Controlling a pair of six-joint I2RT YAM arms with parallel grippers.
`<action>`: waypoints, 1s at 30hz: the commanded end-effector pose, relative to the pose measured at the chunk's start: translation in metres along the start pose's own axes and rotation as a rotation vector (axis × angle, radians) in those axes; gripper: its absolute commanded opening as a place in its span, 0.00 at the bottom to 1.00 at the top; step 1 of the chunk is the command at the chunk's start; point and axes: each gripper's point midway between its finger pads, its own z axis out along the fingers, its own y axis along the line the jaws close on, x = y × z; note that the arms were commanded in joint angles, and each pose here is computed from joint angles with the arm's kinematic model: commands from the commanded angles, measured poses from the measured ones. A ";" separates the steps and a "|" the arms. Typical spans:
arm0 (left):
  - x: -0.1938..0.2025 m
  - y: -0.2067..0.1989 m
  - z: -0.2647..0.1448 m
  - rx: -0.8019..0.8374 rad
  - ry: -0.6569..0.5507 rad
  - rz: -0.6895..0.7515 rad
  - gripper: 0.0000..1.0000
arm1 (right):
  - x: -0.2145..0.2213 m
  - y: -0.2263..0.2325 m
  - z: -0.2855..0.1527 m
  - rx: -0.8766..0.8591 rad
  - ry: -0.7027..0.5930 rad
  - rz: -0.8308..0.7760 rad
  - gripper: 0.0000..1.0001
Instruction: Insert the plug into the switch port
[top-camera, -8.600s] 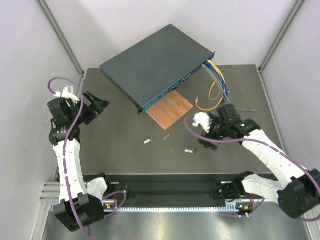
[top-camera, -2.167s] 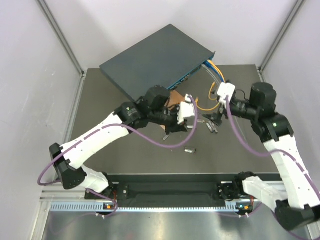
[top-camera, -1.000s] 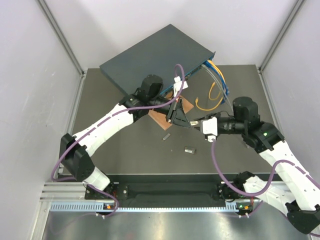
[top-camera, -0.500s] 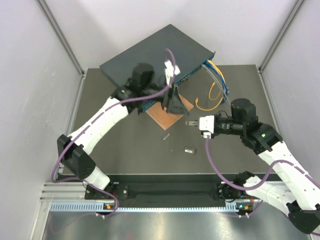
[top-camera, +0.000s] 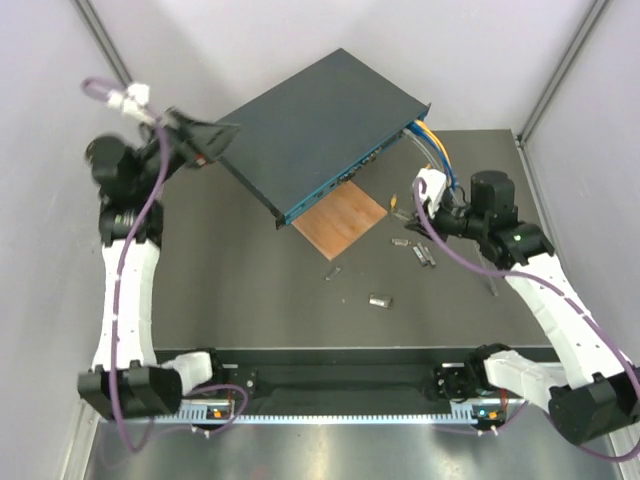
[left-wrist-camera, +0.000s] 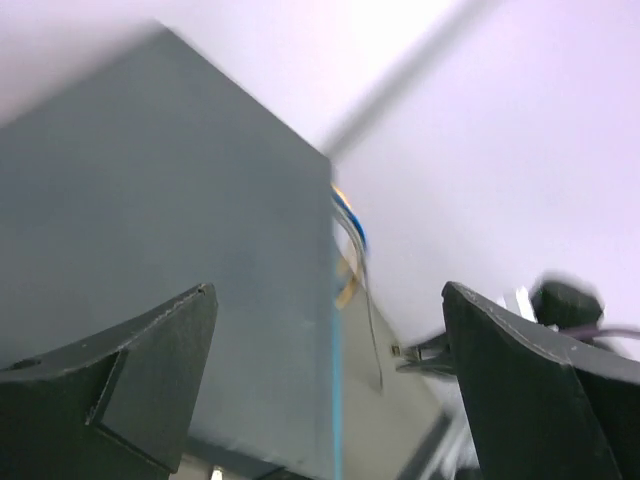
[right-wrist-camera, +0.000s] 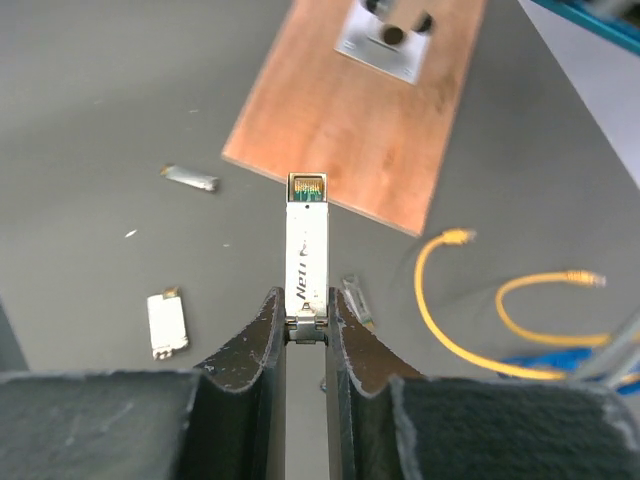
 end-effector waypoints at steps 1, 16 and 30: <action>-0.033 0.022 -0.047 -0.060 -0.233 -0.202 0.99 | -0.037 -0.039 -0.005 0.093 -0.085 0.053 0.00; 0.056 0.098 -0.083 -0.255 -0.238 -0.433 0.99 | -0.053 -0.132 0.035 0.276 -0.054 0.224 0.00; 0.070 0.110 -0.058 -0.174 -0.195 -0.510 0.99 | -0.055 -0.128 0.069 0.227 -0.061 0.363 0.00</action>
